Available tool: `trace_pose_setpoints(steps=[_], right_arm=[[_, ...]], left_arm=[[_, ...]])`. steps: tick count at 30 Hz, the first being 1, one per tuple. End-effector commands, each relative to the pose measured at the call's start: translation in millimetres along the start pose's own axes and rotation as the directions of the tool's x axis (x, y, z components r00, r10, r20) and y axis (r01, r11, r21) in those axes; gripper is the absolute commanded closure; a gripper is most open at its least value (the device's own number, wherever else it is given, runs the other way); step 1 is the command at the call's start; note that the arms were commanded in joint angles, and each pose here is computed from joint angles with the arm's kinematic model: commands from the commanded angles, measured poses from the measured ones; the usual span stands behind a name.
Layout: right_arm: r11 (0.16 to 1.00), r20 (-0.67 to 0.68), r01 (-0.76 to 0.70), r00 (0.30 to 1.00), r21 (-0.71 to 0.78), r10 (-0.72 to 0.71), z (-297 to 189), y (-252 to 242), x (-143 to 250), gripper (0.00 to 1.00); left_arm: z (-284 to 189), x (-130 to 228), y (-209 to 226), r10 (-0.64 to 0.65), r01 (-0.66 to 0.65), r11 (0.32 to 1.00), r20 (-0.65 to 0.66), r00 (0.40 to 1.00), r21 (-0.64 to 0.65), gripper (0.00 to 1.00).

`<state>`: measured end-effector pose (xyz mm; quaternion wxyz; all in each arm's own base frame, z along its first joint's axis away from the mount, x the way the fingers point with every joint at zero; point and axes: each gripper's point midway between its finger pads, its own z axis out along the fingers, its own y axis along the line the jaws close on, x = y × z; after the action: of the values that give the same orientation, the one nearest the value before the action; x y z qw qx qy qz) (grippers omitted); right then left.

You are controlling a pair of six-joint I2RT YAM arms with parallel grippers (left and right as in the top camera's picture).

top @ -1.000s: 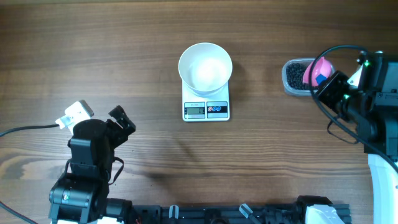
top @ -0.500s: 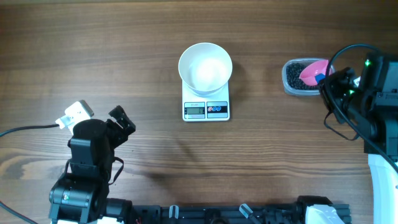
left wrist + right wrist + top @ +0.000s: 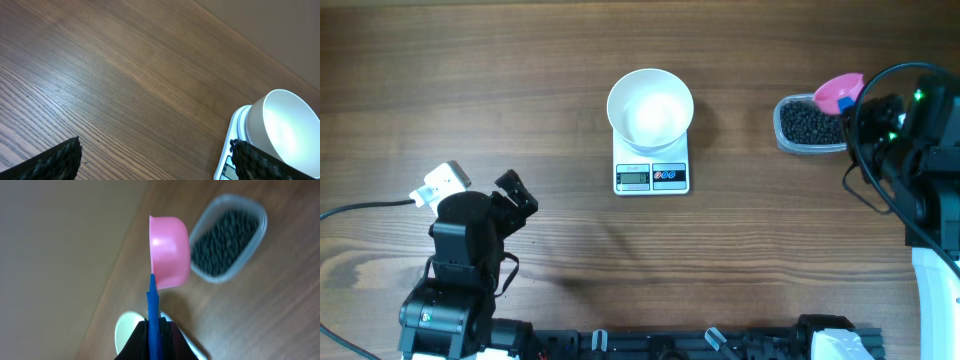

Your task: Scoop item into bowl and weigh 150g on scale

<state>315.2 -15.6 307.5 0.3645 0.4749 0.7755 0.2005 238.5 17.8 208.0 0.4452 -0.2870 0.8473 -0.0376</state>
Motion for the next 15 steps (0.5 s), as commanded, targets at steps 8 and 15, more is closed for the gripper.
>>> trace_pose_setpoints(steps=[8, 15], right_arm=[[0.936, 0.245, 0.338, 0.904, 0.096, -0.351, -9.1, 7.9, -50.7, 0.96], [0.830, 0.201, 0.536, 0.805, 0.157, -0.558, -8.6, 4.2, -48.5, 0.96]], left_arm=[[0.6, -0.8, 2.2, -0.013, 0.013, 1.000, 0.005, 1.000, -0.009, 0.00], [0.6, -0.9, 2.2, -0.013, 0.013, 1.000, 0.005, 1.000, -0.009, 0.00]])
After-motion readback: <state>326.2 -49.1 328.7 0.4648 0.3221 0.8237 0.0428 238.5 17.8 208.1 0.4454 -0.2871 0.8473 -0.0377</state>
